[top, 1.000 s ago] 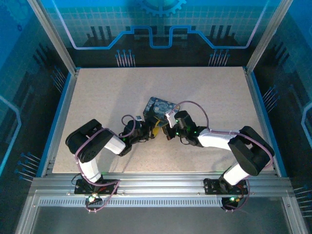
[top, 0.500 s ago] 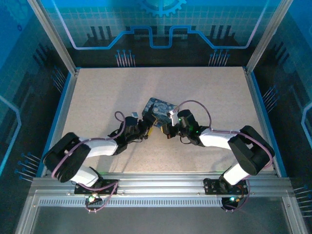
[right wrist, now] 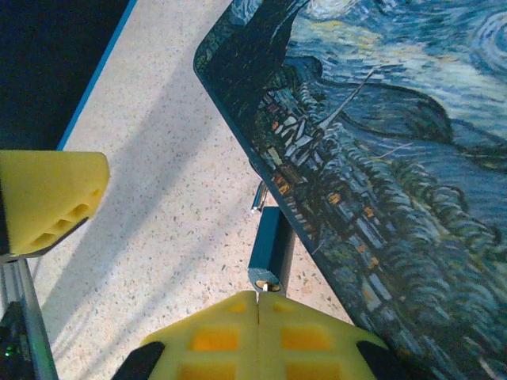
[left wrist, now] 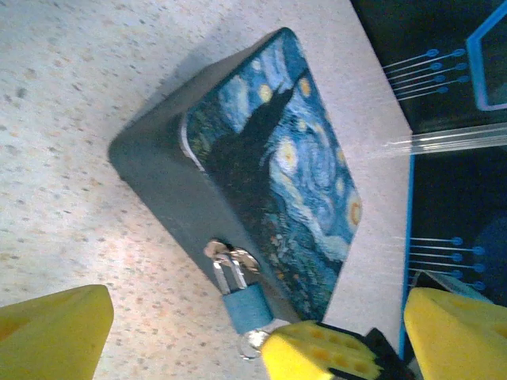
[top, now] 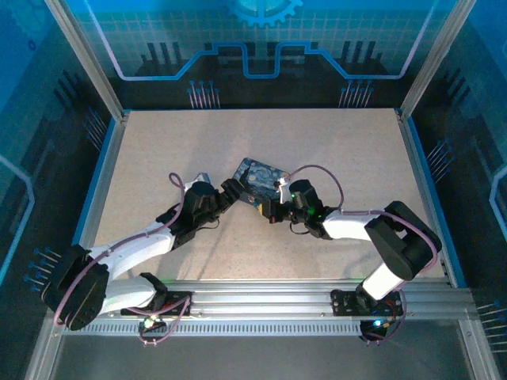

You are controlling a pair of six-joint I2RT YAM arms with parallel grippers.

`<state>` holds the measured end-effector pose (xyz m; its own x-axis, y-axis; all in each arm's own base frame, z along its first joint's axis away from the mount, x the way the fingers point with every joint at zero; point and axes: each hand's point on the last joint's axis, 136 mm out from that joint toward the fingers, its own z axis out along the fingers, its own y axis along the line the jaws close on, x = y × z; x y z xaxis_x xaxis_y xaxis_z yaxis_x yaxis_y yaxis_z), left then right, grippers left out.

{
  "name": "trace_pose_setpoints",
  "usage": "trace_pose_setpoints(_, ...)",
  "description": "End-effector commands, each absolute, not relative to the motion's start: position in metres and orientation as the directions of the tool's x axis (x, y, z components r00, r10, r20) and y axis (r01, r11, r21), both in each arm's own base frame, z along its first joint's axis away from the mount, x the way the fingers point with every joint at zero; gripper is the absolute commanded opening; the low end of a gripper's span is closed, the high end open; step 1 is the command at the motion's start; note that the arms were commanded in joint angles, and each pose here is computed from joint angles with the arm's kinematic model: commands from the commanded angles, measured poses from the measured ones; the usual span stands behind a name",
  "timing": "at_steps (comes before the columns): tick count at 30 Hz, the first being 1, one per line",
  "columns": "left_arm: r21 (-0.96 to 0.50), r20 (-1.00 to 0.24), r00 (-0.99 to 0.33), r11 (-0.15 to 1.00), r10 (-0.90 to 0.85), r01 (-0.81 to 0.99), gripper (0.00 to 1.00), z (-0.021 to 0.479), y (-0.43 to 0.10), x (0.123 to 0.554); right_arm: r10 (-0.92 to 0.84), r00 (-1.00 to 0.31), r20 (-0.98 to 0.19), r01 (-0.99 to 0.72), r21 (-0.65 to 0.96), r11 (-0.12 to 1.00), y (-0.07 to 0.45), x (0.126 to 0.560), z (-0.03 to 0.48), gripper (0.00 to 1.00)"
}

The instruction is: Unlock a padlock with a key

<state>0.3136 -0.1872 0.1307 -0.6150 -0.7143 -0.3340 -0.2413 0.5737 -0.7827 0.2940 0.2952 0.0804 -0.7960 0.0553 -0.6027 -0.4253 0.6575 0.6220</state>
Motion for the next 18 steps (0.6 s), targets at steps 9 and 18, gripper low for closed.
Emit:
trace_pose_setpoints(9, -0.681, -0.47, -0.621, 0.705, -0.627, -0.196, 0.99, 0.133, -0.162, 0.318, 0.186, -0.885, -0.426, -0.228, 0.748, 0.624, 0.292, 0.289, 0.052, 0.0)
trace_pose_setpoints(18, -0.666, -0.476, -0.627, 0.718, -0.617, -0.202, 0.99, 0.13, -0.153, 0.322, 0.255, -0.913, -0.319, -0.087, 0.763, 0.64, 0.278, 0.288, 0.024, 0.0)
